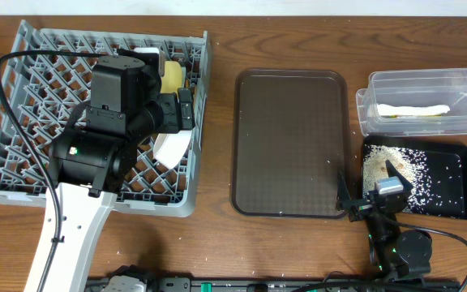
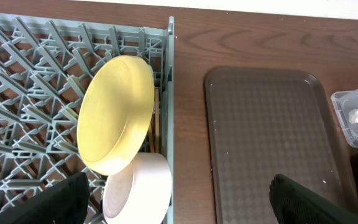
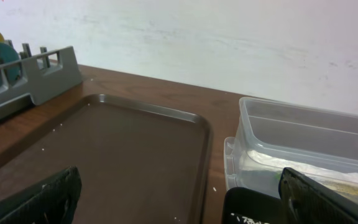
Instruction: Sort waste into correct bins and load items into the dishwasher
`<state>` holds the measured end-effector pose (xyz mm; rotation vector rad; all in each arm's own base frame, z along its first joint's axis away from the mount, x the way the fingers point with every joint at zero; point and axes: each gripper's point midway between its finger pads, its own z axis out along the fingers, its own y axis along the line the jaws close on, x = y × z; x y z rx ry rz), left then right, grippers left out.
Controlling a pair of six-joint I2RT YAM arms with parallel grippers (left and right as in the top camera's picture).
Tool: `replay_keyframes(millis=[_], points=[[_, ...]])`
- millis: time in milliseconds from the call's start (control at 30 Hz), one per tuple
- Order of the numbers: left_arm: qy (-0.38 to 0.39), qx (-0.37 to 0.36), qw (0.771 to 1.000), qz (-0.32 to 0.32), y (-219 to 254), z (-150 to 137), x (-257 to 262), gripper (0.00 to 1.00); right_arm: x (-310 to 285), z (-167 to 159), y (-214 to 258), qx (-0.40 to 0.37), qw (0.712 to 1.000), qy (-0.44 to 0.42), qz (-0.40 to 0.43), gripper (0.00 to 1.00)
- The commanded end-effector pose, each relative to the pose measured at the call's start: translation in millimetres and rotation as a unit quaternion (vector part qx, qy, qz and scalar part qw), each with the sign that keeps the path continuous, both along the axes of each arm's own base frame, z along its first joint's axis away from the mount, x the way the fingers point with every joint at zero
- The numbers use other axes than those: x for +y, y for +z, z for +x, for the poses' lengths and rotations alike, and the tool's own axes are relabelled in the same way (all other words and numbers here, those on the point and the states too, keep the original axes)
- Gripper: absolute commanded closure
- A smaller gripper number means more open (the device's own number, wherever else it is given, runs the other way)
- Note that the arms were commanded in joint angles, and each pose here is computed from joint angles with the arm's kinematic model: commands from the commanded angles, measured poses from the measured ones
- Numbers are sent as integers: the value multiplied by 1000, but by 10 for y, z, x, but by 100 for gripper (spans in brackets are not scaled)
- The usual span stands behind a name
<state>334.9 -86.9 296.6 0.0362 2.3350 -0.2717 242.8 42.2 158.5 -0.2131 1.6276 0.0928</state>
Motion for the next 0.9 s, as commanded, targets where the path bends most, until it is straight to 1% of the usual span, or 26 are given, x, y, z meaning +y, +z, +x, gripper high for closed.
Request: replay_keyframes(millis=[0, 300, 433, 533, 633, 667, 767, 867], points=[[1, 3, 1000, -2, -15, -3, 7, 6, -39, 5, -10, 0, 1000, -9, -5, 1], [2, 3, 1000, 1, -17, -3, 16, 6, -39, 5, -9, 0, 1000, -9, -5, 1], [6, 20, 1000, 10, -82, -68, 55, 6, -39, 5, -10, 0, 1000, -9, -5, 1], [16, 12, 1000, 18, -41, -99, 110, 6, -39, 5, -9, 0, 1000, -9, -5, 1], [53, -19, 997, 45, 33, -141, 294, 6, -39, 5, -9, 0, 1000, -9, -5, 1], [63, -45, 996, 44, 102, -142, 338, 6, -39, 5, -9, 0, 1000, -9, -5, 1], [86, -118, 989, 26, 291, -151, 460, 6, -39, 5, -9, 0, 1000, -9, -5, 1], [104, -165, 981, 10, 343, -226, 601, 6, -39, 5, -9, 0, 1000, -9, -5, 1]])
